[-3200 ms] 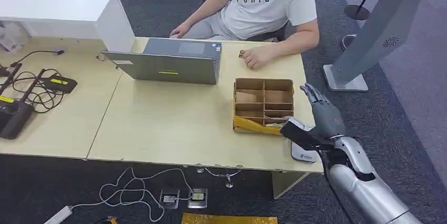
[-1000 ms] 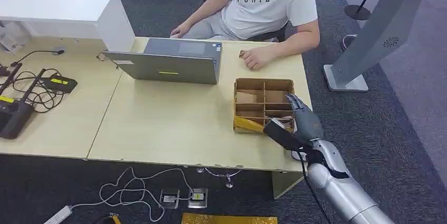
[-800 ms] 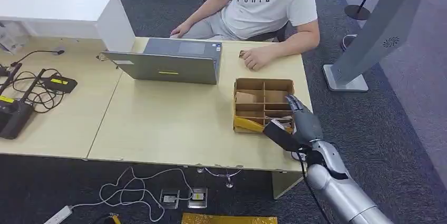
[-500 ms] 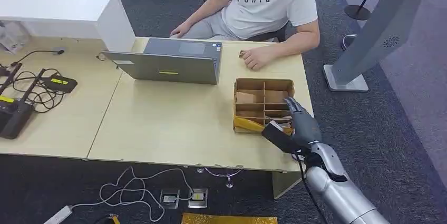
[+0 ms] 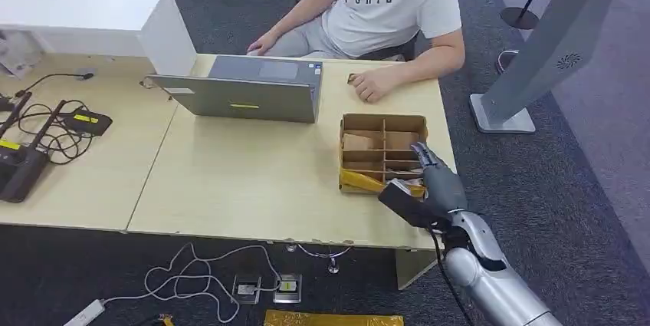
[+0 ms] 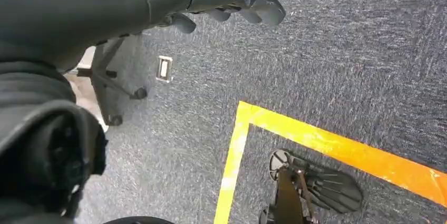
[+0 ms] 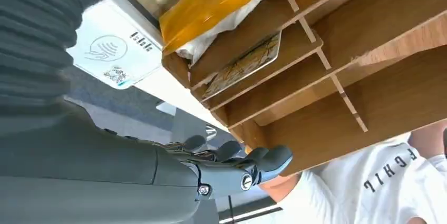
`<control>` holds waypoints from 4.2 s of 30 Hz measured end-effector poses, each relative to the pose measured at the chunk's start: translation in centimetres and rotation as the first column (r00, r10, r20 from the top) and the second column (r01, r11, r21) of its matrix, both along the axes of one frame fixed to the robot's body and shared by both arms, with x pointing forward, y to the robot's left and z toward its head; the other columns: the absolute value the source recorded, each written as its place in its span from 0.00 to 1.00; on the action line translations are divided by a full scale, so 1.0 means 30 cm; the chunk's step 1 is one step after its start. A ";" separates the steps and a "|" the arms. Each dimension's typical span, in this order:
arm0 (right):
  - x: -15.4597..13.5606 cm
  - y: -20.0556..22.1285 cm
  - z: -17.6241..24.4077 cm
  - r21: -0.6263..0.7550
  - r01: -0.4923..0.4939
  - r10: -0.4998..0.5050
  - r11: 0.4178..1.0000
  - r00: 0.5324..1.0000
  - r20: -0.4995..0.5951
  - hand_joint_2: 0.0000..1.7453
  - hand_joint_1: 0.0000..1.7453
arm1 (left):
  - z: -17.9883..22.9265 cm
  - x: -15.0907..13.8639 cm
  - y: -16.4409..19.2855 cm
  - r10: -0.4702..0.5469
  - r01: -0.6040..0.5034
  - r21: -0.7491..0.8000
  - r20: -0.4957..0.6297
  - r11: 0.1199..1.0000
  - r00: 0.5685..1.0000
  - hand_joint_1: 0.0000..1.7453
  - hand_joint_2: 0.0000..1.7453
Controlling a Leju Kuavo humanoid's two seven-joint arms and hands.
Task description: Pass the card to the sensor for recognition and then transmit it.
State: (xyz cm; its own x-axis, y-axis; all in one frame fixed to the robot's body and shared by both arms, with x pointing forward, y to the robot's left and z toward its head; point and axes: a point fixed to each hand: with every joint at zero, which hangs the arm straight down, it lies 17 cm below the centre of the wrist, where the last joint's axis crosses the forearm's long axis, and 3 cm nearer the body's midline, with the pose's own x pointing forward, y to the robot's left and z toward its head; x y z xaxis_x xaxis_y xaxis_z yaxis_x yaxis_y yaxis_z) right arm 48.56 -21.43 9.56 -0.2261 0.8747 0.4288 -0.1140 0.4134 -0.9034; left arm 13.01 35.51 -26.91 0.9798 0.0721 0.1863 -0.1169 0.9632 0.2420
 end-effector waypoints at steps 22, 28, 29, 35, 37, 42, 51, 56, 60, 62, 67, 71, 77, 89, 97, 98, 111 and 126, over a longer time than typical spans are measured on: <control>-0.005 0.003 0.018 -0.126 -0.008 0.018 0.992 0.997 0.077 1.00 0.00 | 0.005 0.029 -0.009 -0.014 0.014 -0.006 0.015 1.000 1.000 0.00 0.00; -0.002 -0.001 0.012 -0.133 -0.010 0.022 0.991 0.996 0.086 1.00 0.00 | 0.007 0.036 -0.014 -0.015 0.015 -0.008 0.023 1.000 1.000 0.00 0.00; 0.000 -0.005 0.010 -0.132 -0.006 0.018 0.991 0.996 0.084 1.00 0.00 | 0.007 0.037 -0.014 -0.015 0.015 -0.008 0.024 1.000 1.000 0.00 0.00; 0.005 -0.010 0.009 -0.119 -0.011 0.021 0.993 0.996 0.083 1.00 0.00 | 0.007 0.040 -0.014 -0.015 0.015 -0.007 0.031 1.000 0.999 0.00 0.00; 0.007 -0.012 0.006 -0.115 -0.012 0.022 0.993 0.996 0.081 1.00 0.00 | 0.007 0.040 -0.015 -0.015 0.015 -0.007 0.031 1.000 0.999 0.00 0.00; 0.011 -0.014 0.007 -0.107 -0.016 0.025 0.994 0.996 0.081 1.00 0.00 | 0.007 0.040 -0.014 -0.015 0.015 -0.006 0.031 1.000 0.999 0.00 0.00; 0.022 -0.013 0.030 -0.139 -0.012 0.031 0.990 0.990 0.137 1.00 0.00 | 0.007 0.036 -0.012 -0.013 0.013 -0.003 0.029 1.000 0.999 0.00 0.00; 0.023 -0.009 0.035 -0.155 -0.007 0.032 0.988 0.987 0.160 1.00 0.00 | 0.005 0.030 -0.014 -0.012 0.012 -0.003 0.028 1.000 1.000 0.00 0.00; 0.024 -0.008 0.034 -0.160 -0.005 0.032 0.987 0.985 0.167 1.00 0.00 | 0.004 0.025 -0.014 -0.011 0.011 -0.002 0.028 1.000 1.000 0.00 0.00; 0.026 -0.007 0.035 -0.163 -0.003 0.031 0.987 0.985 0.170 1.00 0.00 | 0.003 0.023 -0.017 -0.012 0.012 -0.003 0.031 1.000 0.999 0.00 0.00; 0.029 -0.007 0.029 -0.167 -0.001 0.029 0.986 0.985 0.167 1.00 0.00 | 0.002 0.018 -0.020 -0.013 0.013 -0.004 0.030 1.000 0.999 0.00 0.00; 0.029 -0.009 0.022 -0.168 0.001 0.027 0.986 0.987 0.161 1.00 0.00 | 0.002 0.018 -0.020 -0.014 0.014 -0.004 0.033 1.000 0.999 0.00 0.00; 0.028 -0.007 0.021 -0.169 -0.001 0.028 0.986 0.987 0.159 1.00 0.00 | 0.002 0.017 -0.021 -0.014 0.014 -0.004 0.033 1.000 0.999 0.00 0.00; 0.028 -0.006 0.013 -0.174 0.000 0.026 0.985 0.988 0.149 1.00 0.00 | 0.001 0.016 -0.021 -0.014 0.014 -0.004 0.032 1.000 0.999 0.00 0.00; 0.024 0.012 0.004 -0.177 -0.009 0.034 0.984 0.990 0.138 1.00 0.00 | 0.001 0.016 -0.021 -0.014 0.014 -0.004 0.033 1.000 0.999 0.00 0.00; 0.024 0.015 0.002 -0.177 -0.010 0.035 0.984 0.990 0.137 1.00 0.00 | 0.001 0.016 -0.021 -0.014 0.014 -0.004 0.033 1.000 0.999 0.00 0.00; 0.025 0.051 -0.004 -0.193 -0.014 0.042 0.981 0.989 0.143 1.00 0.00 | 0.002 0.021 -0.026 -0.019 0.019 -0.011 0.035 1.000 0.999 0.00 0.00; 0.029 0.058 -0.024 -0.204 -0.010 0.038 0.979 0.990 0.135 1.00 0.00 | 0.003 0.025 -0.031 -0.022 0.022 -0.018 0.037 1.000 0.999 0.00 0.00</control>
State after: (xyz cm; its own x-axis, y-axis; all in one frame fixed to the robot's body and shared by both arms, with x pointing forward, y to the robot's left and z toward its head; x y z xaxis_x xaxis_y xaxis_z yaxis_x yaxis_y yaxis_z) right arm 49.42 -19.67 8.83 -0.2921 0.9338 0.2067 0.0091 0.2188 -0.9757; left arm 13.77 34.59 -26.84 0.9737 0.0543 0.2214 -0.1042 0.9698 0.2204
